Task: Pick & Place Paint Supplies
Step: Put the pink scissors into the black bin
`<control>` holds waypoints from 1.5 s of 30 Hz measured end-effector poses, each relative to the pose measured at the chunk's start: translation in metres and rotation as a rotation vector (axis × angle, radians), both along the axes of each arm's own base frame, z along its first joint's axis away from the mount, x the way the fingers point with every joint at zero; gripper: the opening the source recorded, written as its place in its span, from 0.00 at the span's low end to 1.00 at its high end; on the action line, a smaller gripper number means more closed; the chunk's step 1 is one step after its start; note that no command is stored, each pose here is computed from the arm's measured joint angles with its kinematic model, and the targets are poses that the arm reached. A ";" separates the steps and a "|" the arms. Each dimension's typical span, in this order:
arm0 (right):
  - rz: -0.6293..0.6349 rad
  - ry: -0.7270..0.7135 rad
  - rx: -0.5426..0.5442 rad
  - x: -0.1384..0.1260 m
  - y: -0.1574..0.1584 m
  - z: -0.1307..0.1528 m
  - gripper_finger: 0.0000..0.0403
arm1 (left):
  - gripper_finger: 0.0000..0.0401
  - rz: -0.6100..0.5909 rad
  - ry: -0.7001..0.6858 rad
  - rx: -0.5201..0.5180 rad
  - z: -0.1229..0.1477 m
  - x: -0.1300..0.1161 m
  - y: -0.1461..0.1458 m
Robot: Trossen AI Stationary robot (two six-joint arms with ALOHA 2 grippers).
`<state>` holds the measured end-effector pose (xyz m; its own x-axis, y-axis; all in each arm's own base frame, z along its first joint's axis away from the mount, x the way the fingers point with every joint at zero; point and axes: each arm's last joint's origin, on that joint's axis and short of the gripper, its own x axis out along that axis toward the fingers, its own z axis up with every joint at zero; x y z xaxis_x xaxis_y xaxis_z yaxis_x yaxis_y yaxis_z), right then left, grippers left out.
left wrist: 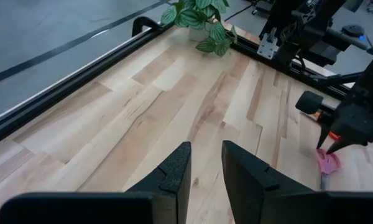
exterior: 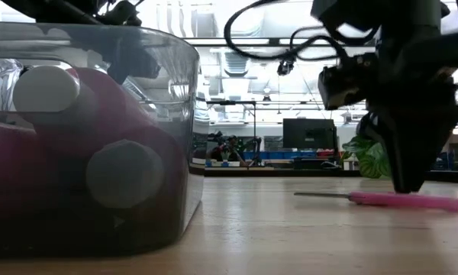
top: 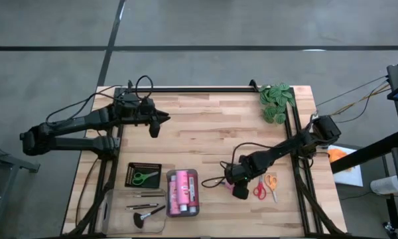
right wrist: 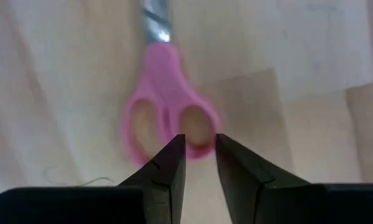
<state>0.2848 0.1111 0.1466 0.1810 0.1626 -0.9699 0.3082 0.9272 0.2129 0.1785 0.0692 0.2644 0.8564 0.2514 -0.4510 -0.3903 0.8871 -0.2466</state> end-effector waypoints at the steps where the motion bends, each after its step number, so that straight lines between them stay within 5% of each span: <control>1: -0.001 0.002 -0.009 0.000 0.000 -0.001 0.21 | 0.23 0.001 0.002 -0.001 0.000 0.000 0.000; 10: -0.019 -0.013 -0.091 0.001 -0.002 -0.006 0.21 | 0.23 0.000 0.018 -0.007 -0.002 -0.001 0.000; 26: -0.050 0.002 -0.082 0.004 -0.001 -0.012 0.21 | 0.23 0.000 0.029 -0.012 -0.003 -0.001 -0.001; 34: -0.052 0.011 -0.077 0.003 -0.002 -0.013 0.04 | 0.23 0.000 0.029 -0.012 -0.003 -0.001 -0.001; 45: -0.070 0.005 -0.062 0.004 -0.002 -0.011 0.03 | 0.23 0.000 0.029 -0.012 -0.003 -0.001 -0.001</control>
<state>0.2886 0.1088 0.1354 0.1854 0.0891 -0.9786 0.3737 0.9147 0.1540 0.1772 0.0686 0.2617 0.8428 0.2457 -0.4789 -0.3974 0.8841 -0.2458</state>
